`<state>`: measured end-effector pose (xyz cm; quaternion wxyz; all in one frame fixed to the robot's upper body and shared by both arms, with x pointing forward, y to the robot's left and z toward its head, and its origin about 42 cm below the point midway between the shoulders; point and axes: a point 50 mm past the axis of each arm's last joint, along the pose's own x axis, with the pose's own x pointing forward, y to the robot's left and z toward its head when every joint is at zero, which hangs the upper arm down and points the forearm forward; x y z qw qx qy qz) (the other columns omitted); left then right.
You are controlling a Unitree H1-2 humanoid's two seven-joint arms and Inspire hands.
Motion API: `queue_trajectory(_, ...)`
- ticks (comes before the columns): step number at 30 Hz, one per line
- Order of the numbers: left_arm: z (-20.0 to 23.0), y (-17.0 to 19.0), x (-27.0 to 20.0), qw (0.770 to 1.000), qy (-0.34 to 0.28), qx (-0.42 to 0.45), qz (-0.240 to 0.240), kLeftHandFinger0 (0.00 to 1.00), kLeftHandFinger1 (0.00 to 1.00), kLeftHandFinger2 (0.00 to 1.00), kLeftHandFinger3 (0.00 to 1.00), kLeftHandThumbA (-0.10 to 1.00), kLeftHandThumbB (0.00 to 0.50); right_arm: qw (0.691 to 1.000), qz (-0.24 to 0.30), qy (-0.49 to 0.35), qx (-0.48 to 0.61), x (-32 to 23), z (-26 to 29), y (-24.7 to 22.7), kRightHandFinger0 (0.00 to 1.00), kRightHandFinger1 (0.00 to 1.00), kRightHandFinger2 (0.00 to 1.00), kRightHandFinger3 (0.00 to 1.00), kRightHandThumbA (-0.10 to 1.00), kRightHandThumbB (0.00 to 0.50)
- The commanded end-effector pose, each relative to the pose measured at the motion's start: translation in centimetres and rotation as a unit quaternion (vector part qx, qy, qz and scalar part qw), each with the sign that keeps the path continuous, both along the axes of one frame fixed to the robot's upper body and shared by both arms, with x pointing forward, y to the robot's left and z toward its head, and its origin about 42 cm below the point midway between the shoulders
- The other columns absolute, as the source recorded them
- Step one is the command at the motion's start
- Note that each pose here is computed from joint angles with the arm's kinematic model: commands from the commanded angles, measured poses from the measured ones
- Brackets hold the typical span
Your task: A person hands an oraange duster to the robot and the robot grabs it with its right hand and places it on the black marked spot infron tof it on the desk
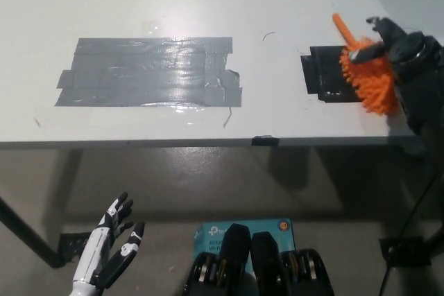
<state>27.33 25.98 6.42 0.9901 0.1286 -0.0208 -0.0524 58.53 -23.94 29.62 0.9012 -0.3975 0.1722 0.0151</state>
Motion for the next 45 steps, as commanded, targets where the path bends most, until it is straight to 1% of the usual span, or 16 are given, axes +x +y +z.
queue_trajectory(1, 1.2, 0.2, 0.9, 1.000, -0.024, 0.003, -0.005, 0.95, 0.99, 1.00, 1.00, 0.65, 0.160, 0.994, 0.023, -0.102, -0.009, 0.9, 6.2, 0.5, 1.00, 1.00, 1.00, 1.00, 0.98, 0.374)
queue_trajectory(7, 1.0, 0.2, 0.7, 1.000, -0.020, 0.008, -0.006, 0.96, 1.00, 1.00, 1.00, 0.68, 0.170, 0.990, 0.042, -0.134, 0.013, 0.2, 7.2, 1.0, 1.00, 1.00, 1.00, 1.00, 0.89, 0.346)
queue_trajectory(8, 1.0, 0.2, 0.6, 1.000, -0.019, 0.009, -0.006, 0.96, 1.00, 1.00, 1.00, 0.69, 0.180, 0.989, 0.046, -0.139, 0.015, 0.0, 7.7, 1.3, 1.00, 1.00, 1.00, 1.00, 0.88, 0.368)
queue_trajectory(11, 0.8, 0.2, 0.3, 1.000, -0.017, 0.007, -0.004, 0.95, 0.99, 1.00, 1.00, 0.68, 0.178, 0.985, 0.061, -0.159, 0.018, -0.7, 9.0, 2.4, 1.00, 1.00, 1.00, 1.00, 0.86, 0.366)
queue_trajectory(15, 0.8, 0.2, 0.3, 1.000, -0.020, 0.000, -0.004, 0.95, 1.00, 1.00, 1.00, 0.67, 0.165, 0.976, 0.084, -0.200, 0.011, -1.9, 10.8, 3.3, 1.00, 1.00, 1.00, 1.00, 0.90, 0.366)
queue_trajectory(19, 1.1, -0.1, 0.6, 1.000, -0.021, 0.001, -0.002, 0.95, 1.00, 1.00, 1.00, 0.70, 0.169, 0.947, 0.105, -0.302, 0.018, -5.5, 13.9, 3.4, 1.00, 1.00, 1.00, 1.00, 0.94, 0.379)
queue_trajectory(22, 1.2, -0.5, 1.1, 1.000, -0.030, -0.001, -0.005, 0.97, 1.00, 1.00, 1.00, 0.74, 0.145, 0.924, 0.130, -0.358, 0.021, -9.6, 15.7, 2.8, 1.00, 1.00, 1.00, 1.00, 1.00, 0.357)
queue_trajectory(25, 1.3, -0.7, 1.2, 0.999, -0.036, 0.006, -0.009, 1.00, 1.00, 1.00, 1.00, 0.82, 0.144, 0.907, 0.152, -0.391, 0.042, -13.7, 15.5, 2.3, 1.00, 1.00, 1.00, 1.00, 0.99, 0.329)
queue_trajectory(26, 1.4, -0.7, 1.2, 0.999, -0.036, 0.006, -0.010, 1.00, 1.00, 1.00, 1.00, 0.86, 0.153, 0.900, 0.159, -0.403, 0.054, -15.1, 15.2, 2.2, 1.00, 1.00, 1.00, 1.00, 0.97, 0.342)
queue_trajectory(28, 1.3, -0.7, 1.0, 0.999, -0.031, -0.003, -0.013, 1.00, 1.00, 1.00, 1.00, 0.96, 0.198, 0.876, 0.185, -0.438, 0.077, -20.4, 13.1, 1.6, 1.00, 1.00, 1.00, 1.00, 0.94, 0.286)
queue_trajectory(29, 1.4, -0.9, 1.2, 0.999, -0.031, -0.007, -0.015, 1.00, 1.00, 1.00, 1.00, 0.99, 0.210, 0.868, 0.192, -0.450, 0.089, -22.3, 12.5, 1.4, 1.00, 1.00, 1.00, 1.00, 0.90, 0.282)
queue_trajectory(30, 1.4, -1.1, 1.4, 0.999, -0.031, -0.009, -0.017, 1.00, 1.00, 1.00, 1.00, 0.99, 0.208, 0.863, 0.197, -0.456, 0.096, -23.6, 12.2, 1.2, 1.00, 1.00, 1.00, 1.00, 0.90, 0.282)
queue_trajectory(32, 1.4, -1.2, 1.9, 0.999, -0.029, -0.017, -0.014, 1.00, 1.00, 1.00, 1.00, 1.00, 0.245, 0.849, 0.209, -0.474, 0.107, -27.0, 10.5, 1.2, 1.00, 1.00, 1.00, 1.00, 0.91, 0.248)
queue_trajectory(39, 1.9, -1.2, 2.6, 0.999, -0.032, -0.022, -0.016, 1.00, 1.00, 1.00, 1.00, 1.00, 0.241, 0.847, 0.220, -0.458, 0.158, -32.2, 4.3, 1.5, 1.00, 1.00, 1.00, 1.00, 0.81, 0.180)
queue_trajectory(43, 2.9, -1.5, 4.1, 0.998, -0.049, -0.022, -0.023, 1.00, 1.00, 1.00, 1.00, 0.97, 0.246, 0.849, 0.206, -0.441, 0.206, -33.3, 1.6, 1.4, 1.00, 1.00, 1.00, 1.00, 0.76, 0.179)
queue_trajectory(45, 3.4, -1.7, 4.6, 0.998, -0.053, -0.020, -0.024, 1.00, 1.00, 1.00, 1.00, 0.97, 0.225, 0.857, 0.189, -0.426, 0.221, -32.9, -0.6, 1.2, 1.00, 1.00, 1.00, 1.00, 0.80, 0.179)
